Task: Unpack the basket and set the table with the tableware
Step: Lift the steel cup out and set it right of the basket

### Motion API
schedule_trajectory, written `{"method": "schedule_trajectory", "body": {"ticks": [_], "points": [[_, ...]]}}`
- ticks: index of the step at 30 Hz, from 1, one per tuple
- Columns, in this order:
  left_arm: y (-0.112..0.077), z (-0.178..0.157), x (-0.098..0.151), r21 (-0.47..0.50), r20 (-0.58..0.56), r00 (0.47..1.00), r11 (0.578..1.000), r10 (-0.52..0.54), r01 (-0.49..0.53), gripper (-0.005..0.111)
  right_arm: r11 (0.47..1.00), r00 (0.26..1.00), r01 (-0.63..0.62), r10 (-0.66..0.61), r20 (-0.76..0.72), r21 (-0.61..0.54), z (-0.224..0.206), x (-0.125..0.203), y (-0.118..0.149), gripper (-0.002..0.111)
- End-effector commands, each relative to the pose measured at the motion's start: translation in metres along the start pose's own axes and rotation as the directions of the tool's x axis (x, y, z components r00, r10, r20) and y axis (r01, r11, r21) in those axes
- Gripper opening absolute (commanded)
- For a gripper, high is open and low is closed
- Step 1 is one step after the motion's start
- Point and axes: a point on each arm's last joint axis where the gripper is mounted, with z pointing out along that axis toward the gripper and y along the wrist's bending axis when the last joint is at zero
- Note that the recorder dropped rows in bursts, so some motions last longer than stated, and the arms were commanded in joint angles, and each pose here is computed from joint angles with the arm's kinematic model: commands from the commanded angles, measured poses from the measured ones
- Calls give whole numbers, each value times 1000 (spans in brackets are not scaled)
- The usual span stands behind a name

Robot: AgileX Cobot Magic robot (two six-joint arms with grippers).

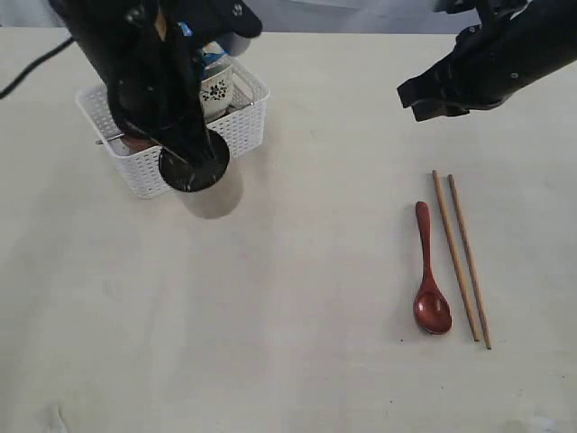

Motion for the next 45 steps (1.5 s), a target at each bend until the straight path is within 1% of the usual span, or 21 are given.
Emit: {"method": "schedule_trajectory", "body": {"ticks": [1, 4, 7, 13, 16, 17, 18, 20, 23, 26, 30, 32, 37, 42, 45], "points": [[-4, 33, -10, 59, -86, 996, 998, -6, 12, 0, 1000, 1000, -4, 4, -3, 10, -5, 5, 0, 14], [-3, 46, -16, 68, -115, 993, 998, -6, 14, 0, 1000, 1000, -6, 6, -10, 9, -5, 8, 1, 14], [4, 51, -21, 70, -110, 993, 997, -30, 38, 0, 1000, 1000, -9, 9, -8, 7, -5, 8, 1, 14], [32, 49, -18, 63, -87, 989, 990, -122, 128, 0, 1000, 1000, -11, 11, -9, 7, -5, 8, 1, 14], [43, 54, -14, 68, -89, 983, 984, -161, 168, 0, 1000, 1000, -13, 13, -8, 6, -5, 8, 1, 14], [44, 56, -14, 83, -89, 981, 980, -171, 179, 0, 1000, 1000, -13, 13, -8, 6, -5, 8, 1, 14], [44, 62, -14, 110, -91, 986, 982, -142, 151, 0, 1000, 1000, -13, 13, -8, 6, -5, 8, 1, 14], [42, 71, -16, 131, -87, 990, 984, -109, 119, 0, 1000, 1000, -13, 13, -8, 6, -5, 8, 1, 14], [44, 80, -20, 123, -68, 991, 985, -114, 122, 0, 1000, 1000, -24, 25, -3, 8, -5, 7, 1, 14], [49, 82, -22, 91, -50, 994, 990, -101, 105, 0, 1000, 1000, -24, 24, -1, 10, -5, 7, 1, 14], [52, 93, -20, 69, -79, 994, 994, -75, 81, 0, 999, 1000, -30, 30, 2, 10, -5, 7, 1, 14], [53, 98, -21, 52, -73, 995, 996, -71, 75, 0, 999, 1000, -30, 30, 2, 10, -5, 7, 1, 14], [58, 96, -25, 6, -46, 995, 996, -87, 87, 0, 999, 999, -33, 32, 16, 16, -5, 5, 0, 14], [65, 85, -36, -19, 0, 991, 991, -132, 132, 0, 999, 999, -33, 32, 16, 16, -5, 5, 0, 14], [67, 81, -40, -24, 18, 989, 989, -146, 146, 5, 999, 999, -37, 37, 16, 16, -5, 5, 0, 14]]}}
